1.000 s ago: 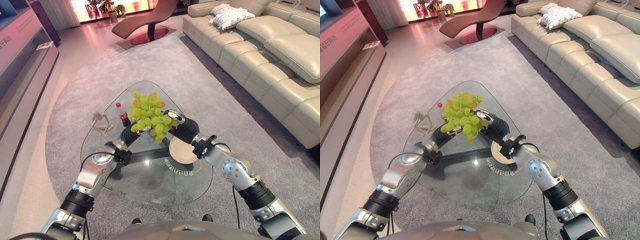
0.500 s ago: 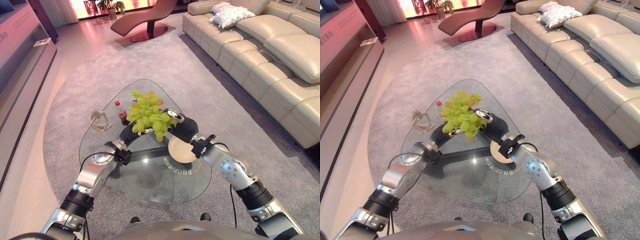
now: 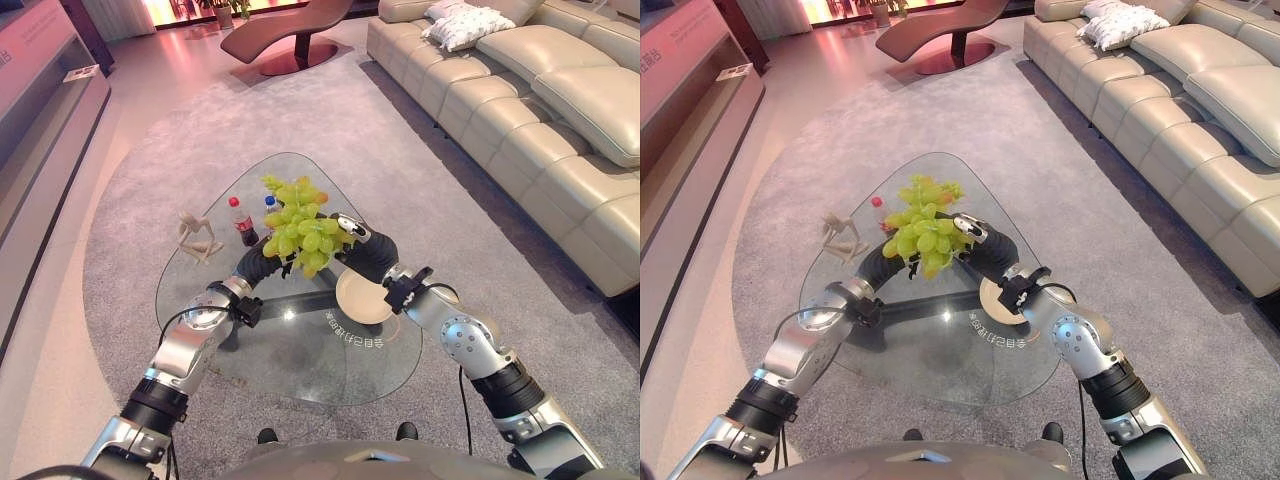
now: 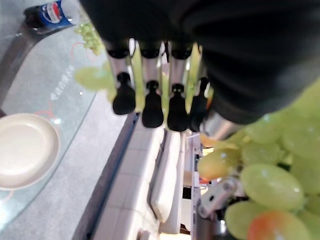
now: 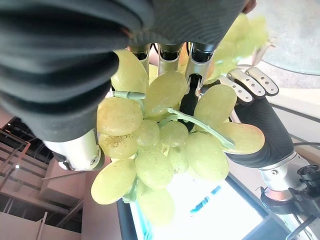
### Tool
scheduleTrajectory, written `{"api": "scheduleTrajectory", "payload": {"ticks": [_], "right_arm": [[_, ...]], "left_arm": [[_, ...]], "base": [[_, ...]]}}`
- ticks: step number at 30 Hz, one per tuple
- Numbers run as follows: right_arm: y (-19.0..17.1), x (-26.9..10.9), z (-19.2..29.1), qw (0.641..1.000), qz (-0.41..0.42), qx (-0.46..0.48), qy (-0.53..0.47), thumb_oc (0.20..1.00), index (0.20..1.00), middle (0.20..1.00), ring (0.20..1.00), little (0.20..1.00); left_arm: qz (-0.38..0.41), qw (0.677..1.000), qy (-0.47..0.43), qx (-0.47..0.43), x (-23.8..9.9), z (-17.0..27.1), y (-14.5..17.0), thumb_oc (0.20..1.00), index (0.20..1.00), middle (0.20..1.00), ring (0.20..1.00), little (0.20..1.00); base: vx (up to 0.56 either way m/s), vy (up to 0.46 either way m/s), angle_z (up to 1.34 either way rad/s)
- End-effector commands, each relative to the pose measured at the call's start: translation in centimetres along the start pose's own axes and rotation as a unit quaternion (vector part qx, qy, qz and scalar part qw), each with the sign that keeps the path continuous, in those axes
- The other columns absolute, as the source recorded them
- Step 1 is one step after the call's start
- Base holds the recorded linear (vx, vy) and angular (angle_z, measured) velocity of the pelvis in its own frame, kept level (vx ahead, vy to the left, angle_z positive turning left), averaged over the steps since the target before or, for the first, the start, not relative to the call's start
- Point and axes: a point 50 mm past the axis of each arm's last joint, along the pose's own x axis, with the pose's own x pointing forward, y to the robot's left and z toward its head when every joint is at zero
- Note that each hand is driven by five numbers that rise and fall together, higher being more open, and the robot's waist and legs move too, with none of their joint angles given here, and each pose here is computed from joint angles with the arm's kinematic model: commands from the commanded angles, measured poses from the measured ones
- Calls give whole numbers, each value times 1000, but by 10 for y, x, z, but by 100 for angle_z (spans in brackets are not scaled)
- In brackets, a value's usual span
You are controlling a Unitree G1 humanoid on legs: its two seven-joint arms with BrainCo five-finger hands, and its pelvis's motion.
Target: Pick up fruits into the plate
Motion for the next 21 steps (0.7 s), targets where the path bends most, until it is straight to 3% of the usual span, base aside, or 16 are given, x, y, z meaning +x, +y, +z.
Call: {"api": "scheduleTrajectory", "payload": {"ticks": [1, 2, 3, 4, 6, 11, 17, 21], "right_arm": [[46, 15, 30, 988, 127, -19, -83, 200, 200, 200, 200, 200], [45, 14, 29, 989, 126, -20, -80, 200, 200, 200, 200, 200], [43, 14, 28, 989, 127, -23, -75, 200, 200, 200, 200, 200], [43, 14, 27, 989, 126, -25, -73, 200, 200, 200, 200, 200], [39, 13, 27, 990, 119, -30, -70, 200, 200, 200, 200, 200], [35, 11, 32, 989, 111, -30, -88, 200, 200, 200, 200, 200], [28, 4, 49, 987, 89, -40, -130, 200, 200, 200, 200, 200], [21, -2, 62, 984, 68, -50, -156, 200, 200, 200, 200, 200]], "left_arm": [[-51, 991, -115, -40, 9, 51, -3, 200, 200, 200, 200, 200], [-66, 989, -116, -62, 10, 51, -6, 228, 228, 228, 228, 228], [-83, 986, -120, -86, 11, 52, -10, 758, 758, 758, 758, 758], [-89, 984, -121, -95, 11, 52, -11, 1000, 1000, 1000, 1000, 1000], [-108, 979, -124, -121, 12, 52, -16, 1000, 1000, 1000, 1000, 1000], [-102, 986, -100, -87, 12, 47, -14, 1000, 1000, 1000, 1000, 1000], [-76, 994, 13, 78, 8, 18, 0, 1000, 1000, 1000, 1000, 1000], [-81, 962, 102, 240, 0, -2, 13, 1000, 1000, 1000, 1000, 1000]], "base": [[0, 0, 0], [0, 0, 0], [0, 0, 0], [0, 0, 0], [0, 0, 0], [0, 0, 0], [0, 0, 0], [0, 0, 0]]}}
